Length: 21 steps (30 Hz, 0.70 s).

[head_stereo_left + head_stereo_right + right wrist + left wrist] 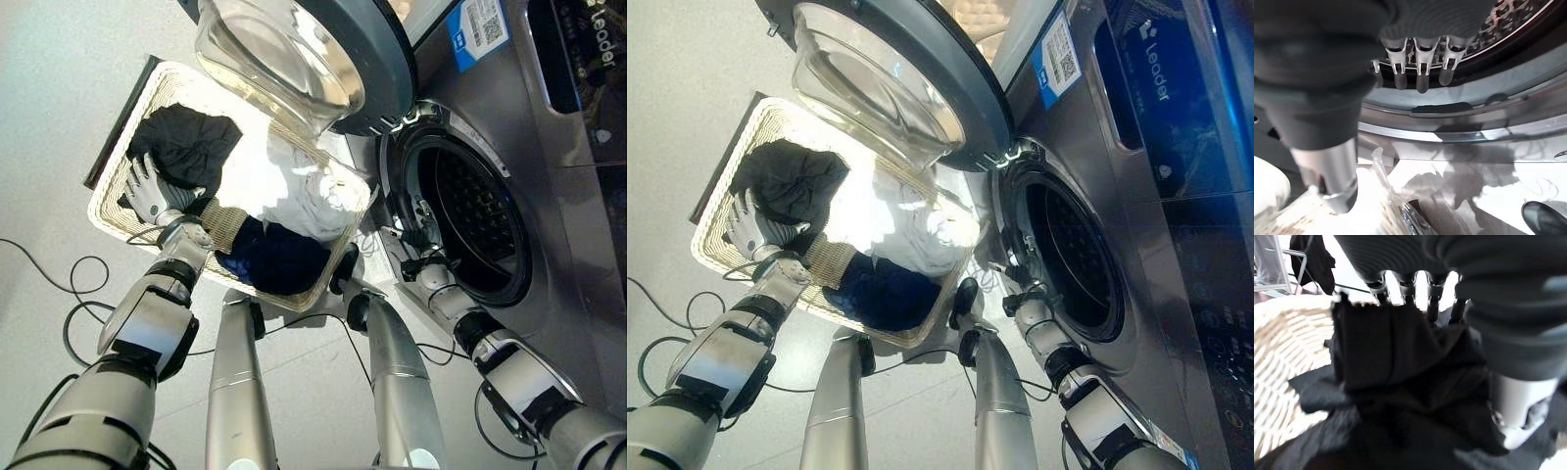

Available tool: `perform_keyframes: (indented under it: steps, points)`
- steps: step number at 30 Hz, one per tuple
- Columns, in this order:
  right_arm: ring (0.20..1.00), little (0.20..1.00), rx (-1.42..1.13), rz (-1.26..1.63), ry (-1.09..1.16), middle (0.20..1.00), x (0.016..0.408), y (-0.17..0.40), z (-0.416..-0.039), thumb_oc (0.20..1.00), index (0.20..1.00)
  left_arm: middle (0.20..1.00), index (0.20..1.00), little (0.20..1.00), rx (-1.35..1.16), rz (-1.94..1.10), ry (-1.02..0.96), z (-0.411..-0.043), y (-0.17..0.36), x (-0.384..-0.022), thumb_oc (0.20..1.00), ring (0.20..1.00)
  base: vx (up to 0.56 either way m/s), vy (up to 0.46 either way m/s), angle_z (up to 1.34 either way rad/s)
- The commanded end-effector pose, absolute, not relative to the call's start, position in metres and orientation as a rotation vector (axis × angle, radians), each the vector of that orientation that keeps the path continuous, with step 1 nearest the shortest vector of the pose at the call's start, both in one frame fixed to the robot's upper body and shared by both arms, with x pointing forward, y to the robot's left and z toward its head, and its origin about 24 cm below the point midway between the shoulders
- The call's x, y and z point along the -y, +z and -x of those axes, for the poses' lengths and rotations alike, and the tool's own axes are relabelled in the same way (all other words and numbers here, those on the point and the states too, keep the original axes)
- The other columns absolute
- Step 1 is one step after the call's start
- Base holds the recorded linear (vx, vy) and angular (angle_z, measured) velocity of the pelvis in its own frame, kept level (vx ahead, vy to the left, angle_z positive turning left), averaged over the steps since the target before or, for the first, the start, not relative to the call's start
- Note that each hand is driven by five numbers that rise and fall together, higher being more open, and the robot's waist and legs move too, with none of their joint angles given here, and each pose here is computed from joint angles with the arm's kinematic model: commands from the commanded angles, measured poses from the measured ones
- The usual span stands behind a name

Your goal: Put the clothes into the washing machine.

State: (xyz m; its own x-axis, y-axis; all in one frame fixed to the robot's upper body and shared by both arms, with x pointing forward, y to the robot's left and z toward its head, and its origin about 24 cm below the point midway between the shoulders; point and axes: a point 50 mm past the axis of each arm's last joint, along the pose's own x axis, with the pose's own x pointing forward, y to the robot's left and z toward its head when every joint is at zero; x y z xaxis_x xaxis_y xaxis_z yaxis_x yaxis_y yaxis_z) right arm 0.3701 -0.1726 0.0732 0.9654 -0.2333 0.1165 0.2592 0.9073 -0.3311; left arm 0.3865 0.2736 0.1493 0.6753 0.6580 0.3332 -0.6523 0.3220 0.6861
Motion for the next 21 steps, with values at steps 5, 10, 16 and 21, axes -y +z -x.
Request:
perform_keyframes:
  steps: [5,10,16,21]
  points:
    - [1.000,1.000,0.193,0.250,-0.277,1.000,0.177,0.098,-0.371,1.000,1.000,1.000,1.000,1.000,-0.142,-0.827,0.786,-0.390,0.152,-0.282,1.000,1.000,-0.02,0.013,0.02]
    - [1.000,1.000,0.217,0.210,-0.293,1.000,0.179,0.110,-0.374,1.000,1.000,1.000,1.000,1.000,-0.184,-0.792,0.721,-0.393,0.155,-0.281,1.000,1.000,-0.01,0.015,-0.01]
    - [1.000,1.000,0.219,0.153,-0.325,1.000,0.188,0.114,-0.375,1.000,1.000,0.200,0.200,0.200,-0.215,-0.809,0.702,-0.393,0.160,-0.287,0.200,0.200,0.00,0.015,-0.02]
    - [1.000,1.000,0.229,0.131,-0.341,1.000,0.192,0.114,-0.372,1.000,1.000,0.200,0.200,0.200,-0.187,-0.818,0.714,-0.394,0.166,-0.289,0.200,0.200,0.00,0.005,-0.01]
